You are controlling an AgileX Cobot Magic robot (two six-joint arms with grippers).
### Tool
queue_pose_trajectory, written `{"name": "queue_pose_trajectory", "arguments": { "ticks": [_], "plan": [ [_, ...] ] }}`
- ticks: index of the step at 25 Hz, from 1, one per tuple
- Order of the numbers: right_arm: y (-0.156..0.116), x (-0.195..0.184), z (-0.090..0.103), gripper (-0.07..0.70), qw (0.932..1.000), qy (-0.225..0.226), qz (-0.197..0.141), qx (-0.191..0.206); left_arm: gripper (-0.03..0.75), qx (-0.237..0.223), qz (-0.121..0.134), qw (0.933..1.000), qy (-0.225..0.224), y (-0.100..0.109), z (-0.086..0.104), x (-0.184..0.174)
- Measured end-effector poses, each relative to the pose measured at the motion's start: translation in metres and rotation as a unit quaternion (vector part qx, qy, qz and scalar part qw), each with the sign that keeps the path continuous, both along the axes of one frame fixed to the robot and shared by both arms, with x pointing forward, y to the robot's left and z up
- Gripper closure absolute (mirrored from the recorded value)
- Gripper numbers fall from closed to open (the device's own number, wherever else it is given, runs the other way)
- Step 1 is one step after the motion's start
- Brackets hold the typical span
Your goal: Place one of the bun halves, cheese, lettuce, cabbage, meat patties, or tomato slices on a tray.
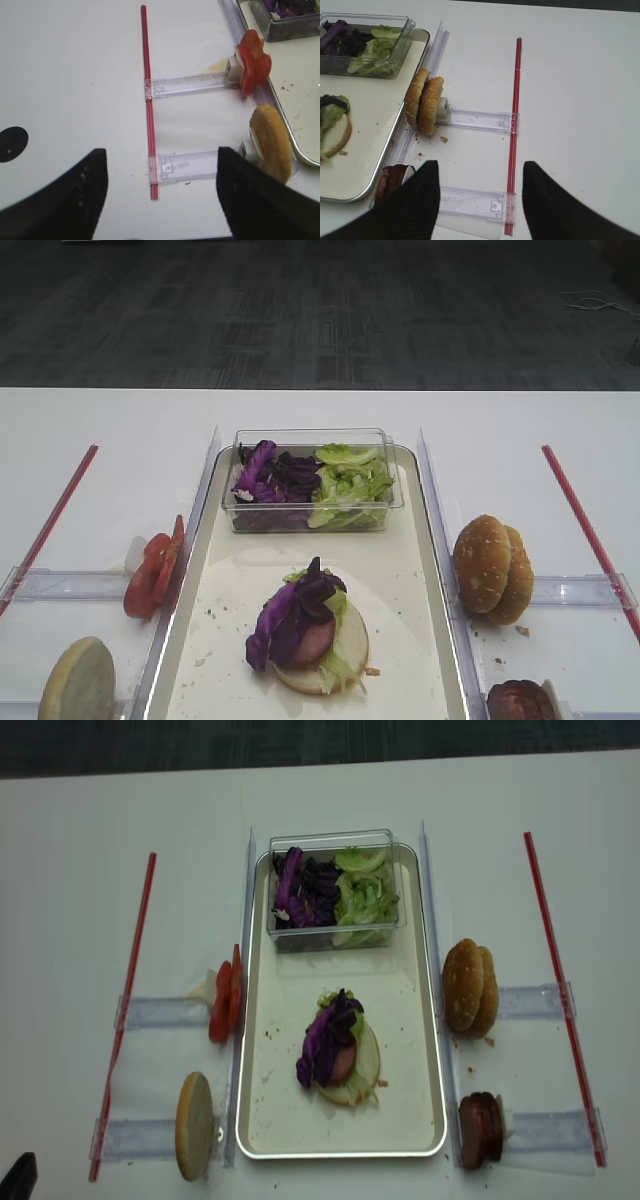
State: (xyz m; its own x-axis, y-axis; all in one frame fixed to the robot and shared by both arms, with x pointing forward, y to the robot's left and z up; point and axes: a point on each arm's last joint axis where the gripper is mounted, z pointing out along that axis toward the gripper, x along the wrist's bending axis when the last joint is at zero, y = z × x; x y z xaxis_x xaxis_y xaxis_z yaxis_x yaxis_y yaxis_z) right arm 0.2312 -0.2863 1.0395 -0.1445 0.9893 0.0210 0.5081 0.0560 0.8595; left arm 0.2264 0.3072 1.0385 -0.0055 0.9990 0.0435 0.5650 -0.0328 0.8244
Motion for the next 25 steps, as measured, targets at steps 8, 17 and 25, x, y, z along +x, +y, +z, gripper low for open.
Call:
{"name": "queue_pose_trajectory", "arguments": {
  "ticks": [8, 17, 25],
  "plan": [
    [0.0000, 0.0000, 0.0000, 0.244, 1.0000, 0.000, 0.000, 0.000, 0.249, 0.000, 0.000, 1.0000, -0.005, -0.0001, 0.0004, 0.0008],
    [0.0000, 0.0000, 0.0000, 0.244, 1.0000, 0.000, 0.000, 0.000, 0.249, 0.000, 0.000, 1.0000, -0.005, -0.0001, 0.0005, 0.0008],
    [0.0000, 0.0000, 0.0000, 0.244, 1.0000, 0.000, 0.000, 0.000, 0.249, -0.001, 0.000, 1.0000, -0.006, -0.0001, 0.0006, 0.0009]
  ]
}}
